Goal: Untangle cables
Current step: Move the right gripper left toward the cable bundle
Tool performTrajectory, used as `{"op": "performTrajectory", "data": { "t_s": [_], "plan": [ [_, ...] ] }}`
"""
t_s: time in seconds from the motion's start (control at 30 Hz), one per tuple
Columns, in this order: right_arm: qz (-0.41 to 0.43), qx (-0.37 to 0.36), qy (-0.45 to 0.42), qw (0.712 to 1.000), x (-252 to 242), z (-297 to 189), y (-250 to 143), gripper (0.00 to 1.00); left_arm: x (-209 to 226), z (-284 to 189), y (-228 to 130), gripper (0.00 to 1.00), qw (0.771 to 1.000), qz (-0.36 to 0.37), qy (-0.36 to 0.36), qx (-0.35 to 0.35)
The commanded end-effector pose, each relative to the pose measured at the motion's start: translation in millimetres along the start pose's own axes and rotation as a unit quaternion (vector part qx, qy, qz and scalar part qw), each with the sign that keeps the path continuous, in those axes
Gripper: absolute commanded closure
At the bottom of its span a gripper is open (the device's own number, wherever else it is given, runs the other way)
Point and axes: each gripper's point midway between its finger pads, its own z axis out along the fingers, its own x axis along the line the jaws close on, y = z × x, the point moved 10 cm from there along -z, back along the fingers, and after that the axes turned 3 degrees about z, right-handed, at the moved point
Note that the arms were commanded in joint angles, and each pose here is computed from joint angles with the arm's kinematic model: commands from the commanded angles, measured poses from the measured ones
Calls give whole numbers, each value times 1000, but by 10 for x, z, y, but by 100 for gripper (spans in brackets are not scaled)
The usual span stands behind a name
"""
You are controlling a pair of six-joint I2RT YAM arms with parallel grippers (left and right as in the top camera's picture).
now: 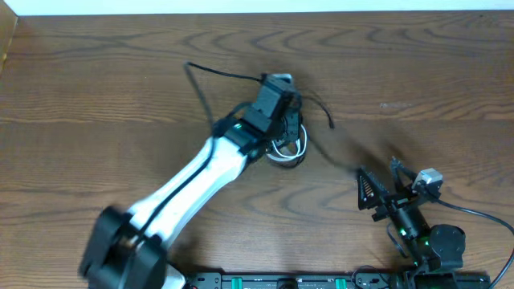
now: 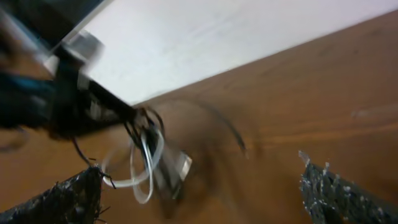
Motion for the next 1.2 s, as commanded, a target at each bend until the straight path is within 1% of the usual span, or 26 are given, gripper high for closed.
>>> {"op": "performTrajectory", "data": {
  "t_s": [0.0, 0.1, 0.2, 0.33, 0.43, 0.47, 0.5, 0.57, 0.6, 0.63, 0.7, 0.77, 0.87, 0.93, 1.03, 1.13, 1.17],
  "plan": [
    [32, 32, 19, 999, 127, -16, 87, 1, -33, -260, 32, 93, 1000, -22, -19, -10],
    [47, 71, 17, 996, 221, 14, 196, 1, -36, -393, 3, 93, 999, -36, -23, -2],
    [59, 129, 32, 989, 353, 112, 353, 1, -37, -424, -53, 92, 998, -42, -30, 21],
    [61, 237, 54, 968, 467, 341, 519, 1, -7, -406, -118, 93, 998, -42, -20, 44],
    [76, 262, 54, 961, 448, 541, 599, 1, 8, -370, -144, 93, 998, -36, -15, 53],
    [80, 269, 66, 957, 443, 595, 598, 1, 12, -353, -151, 93, 998, -28, -14, 56],
    [82, 272, 78, 956, 446, 622, 597, 7, 17, -332, -158, 93, 998, -17, -13, 59],
    [90, 287, 106, 948, 435, 701, 570, 32, 39, -271, -190, 93, 997, -2, -5, 71],
    [95, 293, 108, 945, 420, 721, 551, 41, 55, -246, -205, 93, 997, -1, 2, 76],
    [102, 301, 106, 942, 395, 744, 522, 48, 90, -203, -225, 92, 997, -1, 20, 80],
    [109, 316, 98, 937, 353, 762, 469, 52, 148, -132, -260, 93, 995, 0, 50, 88],
    [98, 330, 98, 934, 320, 761, 411, 52, 209, -90, -274, 93, 993, -2, 73, 92],
    [87, 342, 98, 930, 296, 750, 366, 52, 294, -138, -216, 93, 993, -18, 80, 86],
    [78, 343, 100, 931, 292, 749, 360, 48, 380, -255, -115, 93, 992, -46, 87, 74],
    [76, 340, 102, 932, 306, 757, 387, 47, 507, -489, 20, 92, 990, -99, 82, 58],
    [73, 337, 105, 933, 328, 776, 427, 35, 636, -739, 89, 93, 988, -131, 65, 43],
    [71, 337, 107, 933, 340, 787, 436, 32, 692, -817, 84, 92, 987, -140, 71, 42]
  ]
}}
